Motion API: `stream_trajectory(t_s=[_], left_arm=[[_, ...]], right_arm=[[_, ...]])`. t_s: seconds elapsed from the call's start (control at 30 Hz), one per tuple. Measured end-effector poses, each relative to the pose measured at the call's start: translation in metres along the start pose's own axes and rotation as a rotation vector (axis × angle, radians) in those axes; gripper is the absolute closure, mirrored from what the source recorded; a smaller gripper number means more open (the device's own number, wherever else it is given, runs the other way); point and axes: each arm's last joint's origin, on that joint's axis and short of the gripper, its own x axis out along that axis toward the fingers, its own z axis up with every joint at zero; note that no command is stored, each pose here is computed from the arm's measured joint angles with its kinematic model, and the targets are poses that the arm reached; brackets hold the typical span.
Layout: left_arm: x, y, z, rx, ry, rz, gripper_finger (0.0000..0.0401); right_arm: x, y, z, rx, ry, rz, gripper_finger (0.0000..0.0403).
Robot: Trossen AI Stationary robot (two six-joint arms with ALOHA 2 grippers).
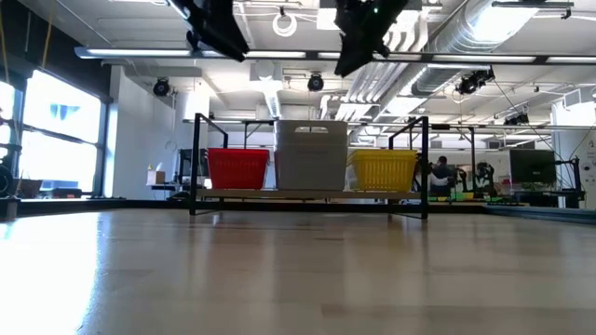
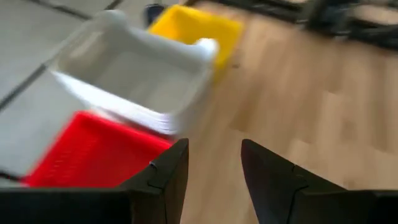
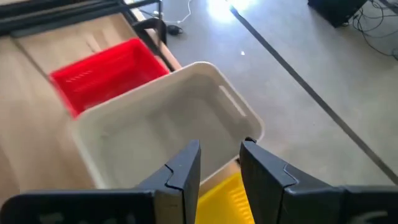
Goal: Stack baskets on shelf by color
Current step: Return to Home Position
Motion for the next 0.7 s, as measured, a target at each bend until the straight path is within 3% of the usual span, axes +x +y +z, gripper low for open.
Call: stream_trajectory(t_s=[0.33, 0.53, 0.7], left_arm=[[-0.028, -0.01, -0.07, -0.036, -0.181, -0.179, 0.0264], [-0.04, -0.01, -0.114, -0.044, -0.273, -0.255, 0.0264], [-0.045, -0.009, -0.143, -0.045, -0.383, -0.319, 0.0264]], right_arm=[[-0.041, 0.046, 0.006, 0.121, -0.111, 0.033, 0.0304], [-0.059, 0.065, 0.014, 0.232, -0.219, 0.114, 0.0304], [-0.073, 0.079, 0.016, 0.251, -0.269, 0.174, 0.0304]])
